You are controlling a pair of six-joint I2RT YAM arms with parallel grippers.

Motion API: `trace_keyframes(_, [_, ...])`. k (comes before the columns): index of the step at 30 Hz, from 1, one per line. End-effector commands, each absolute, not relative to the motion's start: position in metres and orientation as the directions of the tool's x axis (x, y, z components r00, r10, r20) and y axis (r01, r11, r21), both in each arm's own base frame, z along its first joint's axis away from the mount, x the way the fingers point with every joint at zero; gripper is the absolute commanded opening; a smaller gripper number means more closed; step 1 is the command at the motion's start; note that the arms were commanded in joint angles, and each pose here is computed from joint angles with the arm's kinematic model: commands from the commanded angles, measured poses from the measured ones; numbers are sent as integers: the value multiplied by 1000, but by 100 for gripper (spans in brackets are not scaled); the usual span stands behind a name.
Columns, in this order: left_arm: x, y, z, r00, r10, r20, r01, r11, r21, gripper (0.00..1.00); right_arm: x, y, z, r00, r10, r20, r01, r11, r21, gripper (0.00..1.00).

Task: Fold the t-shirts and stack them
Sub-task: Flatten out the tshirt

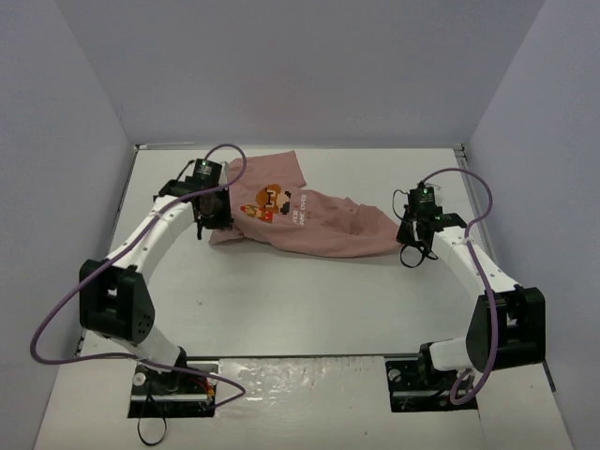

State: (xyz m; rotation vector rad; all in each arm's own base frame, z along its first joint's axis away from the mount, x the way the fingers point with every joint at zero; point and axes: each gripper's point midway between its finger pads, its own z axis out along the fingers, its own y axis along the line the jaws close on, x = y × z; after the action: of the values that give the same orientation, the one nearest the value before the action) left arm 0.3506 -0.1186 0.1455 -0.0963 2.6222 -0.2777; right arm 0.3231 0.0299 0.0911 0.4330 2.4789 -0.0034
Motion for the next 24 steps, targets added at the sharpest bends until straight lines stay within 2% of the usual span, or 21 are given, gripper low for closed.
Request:
trace_keyframes(1, [328,-105,212,-837,-161,-523,-60,977,-206,0,333,33,115,-720,297,-627,284,951,124,0])
trace_keyframes(5, [386,-95,178,-870,-138,-473,-88,988,-126,2,338,36,111,-733,295,-613,277,952,126,0])
trace_keyframes(6, [396,-97,186,-860,-132,-493,-74,988,-136,3,339,36,112,-732,295,-614,277,952,127,0])
trace_keyframes(8, [431,-99,152,-891,-122,-438,-75,990,-123,14,342,38,110,-738,293,-607,273,954,127,0])
trace_keyframes(12, [471,-97,134,-891,-125,-436,-74,988,-133,40,347,40,104,-754,287,-591,268,956,122,0])
trace_keyframes(14, [474,-94,138,-888,-141,-439,-81,985,-153,53,349,41,104,-755,285,-590,265,956,122,0])
trace_keyframes(17, [462,-86,154,-874,-154,-461,-96,984,-147,62,351,43,106,-754,280,-594,260,958,121,0])
trace_keyframes(21, [430,-89,172,-866,-197,-460,-117,974,-196,63,350,42,107,-754,273,-597,254,960,118,0])
trace_keyframes(24, [409,-109,169,-874,-218,-434,-107,958,-265,59,345,42,105,-755,273,-596,255,960,118,0])
